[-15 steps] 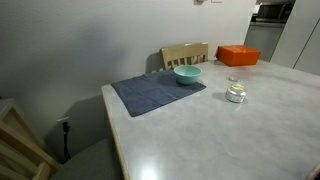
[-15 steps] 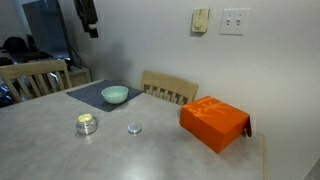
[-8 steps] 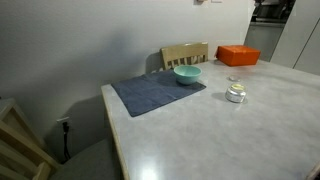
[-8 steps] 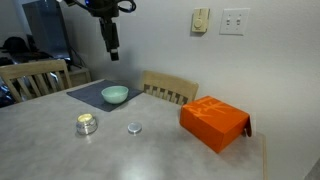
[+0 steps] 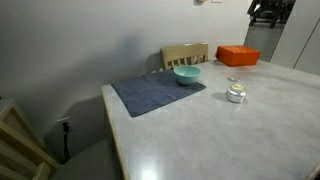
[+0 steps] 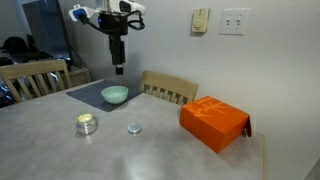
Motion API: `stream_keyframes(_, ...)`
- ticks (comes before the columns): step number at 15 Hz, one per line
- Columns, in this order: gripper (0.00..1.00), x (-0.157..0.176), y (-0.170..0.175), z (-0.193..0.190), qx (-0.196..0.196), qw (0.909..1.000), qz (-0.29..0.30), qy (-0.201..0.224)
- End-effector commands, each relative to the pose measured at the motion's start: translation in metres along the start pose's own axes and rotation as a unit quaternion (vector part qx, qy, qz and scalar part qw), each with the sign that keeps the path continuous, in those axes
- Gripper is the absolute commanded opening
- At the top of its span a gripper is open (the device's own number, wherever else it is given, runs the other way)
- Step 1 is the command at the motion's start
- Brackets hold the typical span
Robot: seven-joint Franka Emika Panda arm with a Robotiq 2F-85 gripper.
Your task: Close the silver container
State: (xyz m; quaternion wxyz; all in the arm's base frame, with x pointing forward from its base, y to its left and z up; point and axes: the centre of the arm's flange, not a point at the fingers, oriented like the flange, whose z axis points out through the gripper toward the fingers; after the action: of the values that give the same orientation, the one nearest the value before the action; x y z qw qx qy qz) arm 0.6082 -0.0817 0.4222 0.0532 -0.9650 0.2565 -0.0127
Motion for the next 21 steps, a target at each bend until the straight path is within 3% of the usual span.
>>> stream_keyframes(1,1.00,0.000,0.000,-0.002,0.001,1.0000,0.000,0.002)
stream_keyframes(3,1.00,-0.004,0.003,-0.002,-0.018,0.9997,-0.018,-0.007)
stream_keyframes(5,1.00,-0.009,0.004,0.010,-0.048,0.9954,-0.048,-0.068)
stream_keyframes(9,1.00,-0.025,0.007,0.030,-0.057,0.9786,-0.103,-0.168)
stream_keyframes(13,1.00,-0.035,0.011,0.046,-0.083,0.9491,-0.148,-0.265)
stream_keyframes(17,1.00,-0.035,0.020,0.068,-0.146,0.9107,-0.153,-0.355)
stream_keyframes(21,1.00,-0.035,0.025,0.099,-0.185,0.8854,-0.133,-0.405)
